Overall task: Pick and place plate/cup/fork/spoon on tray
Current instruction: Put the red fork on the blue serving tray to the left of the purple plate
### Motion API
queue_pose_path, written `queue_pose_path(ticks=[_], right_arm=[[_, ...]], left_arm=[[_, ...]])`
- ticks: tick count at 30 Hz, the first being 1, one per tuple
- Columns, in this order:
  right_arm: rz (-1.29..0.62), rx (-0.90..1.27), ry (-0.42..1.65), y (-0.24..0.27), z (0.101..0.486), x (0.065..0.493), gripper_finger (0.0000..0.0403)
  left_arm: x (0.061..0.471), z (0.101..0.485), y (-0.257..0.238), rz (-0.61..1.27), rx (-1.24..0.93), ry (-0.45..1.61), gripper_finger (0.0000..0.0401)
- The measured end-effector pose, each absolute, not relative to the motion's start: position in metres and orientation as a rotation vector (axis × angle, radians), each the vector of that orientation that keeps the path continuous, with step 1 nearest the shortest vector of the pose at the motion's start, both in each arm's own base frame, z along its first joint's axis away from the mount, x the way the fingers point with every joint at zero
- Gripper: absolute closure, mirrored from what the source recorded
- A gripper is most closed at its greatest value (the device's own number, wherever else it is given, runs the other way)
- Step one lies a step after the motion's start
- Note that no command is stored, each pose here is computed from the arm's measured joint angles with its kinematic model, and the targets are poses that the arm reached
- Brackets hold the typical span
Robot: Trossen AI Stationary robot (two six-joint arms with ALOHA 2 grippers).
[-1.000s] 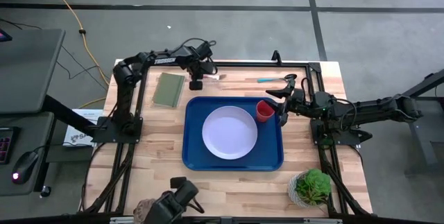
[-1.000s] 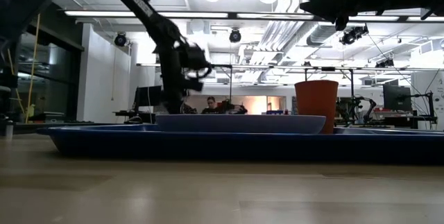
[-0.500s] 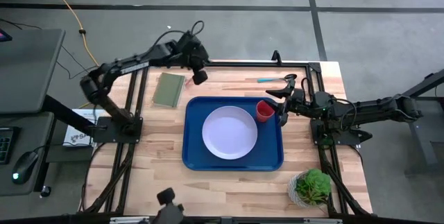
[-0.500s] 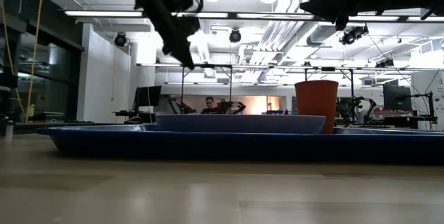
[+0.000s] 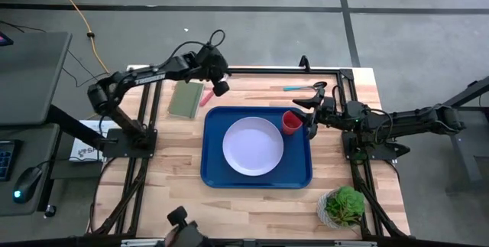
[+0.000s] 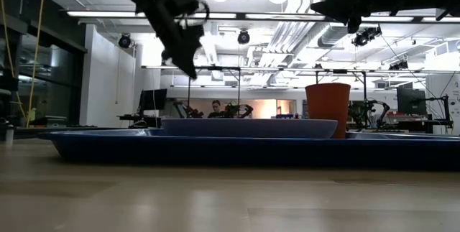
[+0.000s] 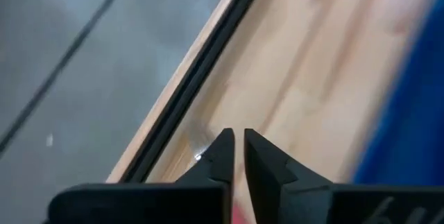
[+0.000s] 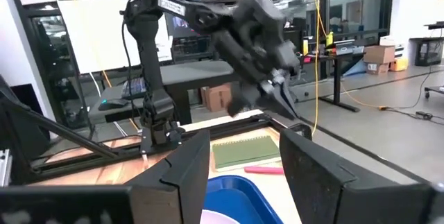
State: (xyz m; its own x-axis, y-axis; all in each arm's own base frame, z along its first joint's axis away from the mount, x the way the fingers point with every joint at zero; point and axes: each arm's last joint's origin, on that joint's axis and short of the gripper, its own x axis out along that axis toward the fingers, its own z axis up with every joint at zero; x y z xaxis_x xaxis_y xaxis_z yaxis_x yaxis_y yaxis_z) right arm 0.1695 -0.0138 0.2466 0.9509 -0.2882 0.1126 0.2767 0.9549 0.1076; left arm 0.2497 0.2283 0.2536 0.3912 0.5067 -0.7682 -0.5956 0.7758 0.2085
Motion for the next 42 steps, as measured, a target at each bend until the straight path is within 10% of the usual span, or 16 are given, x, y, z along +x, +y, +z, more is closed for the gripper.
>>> queue_pose_path(ticks=[15,42], right_arm=[[-0.289,0.084,-0.120,-0.014,0.246,0.170,0.0236],[-0.289,0.100,-0.122,-0.014,0.246,0.170,0.0236]], left_arm=[[0.226,0.151,0.286,0.778,-0.521,1.157,0.0205],[0.239,0.130,0.281,0.794,-0.577,1.189,0.0203]])
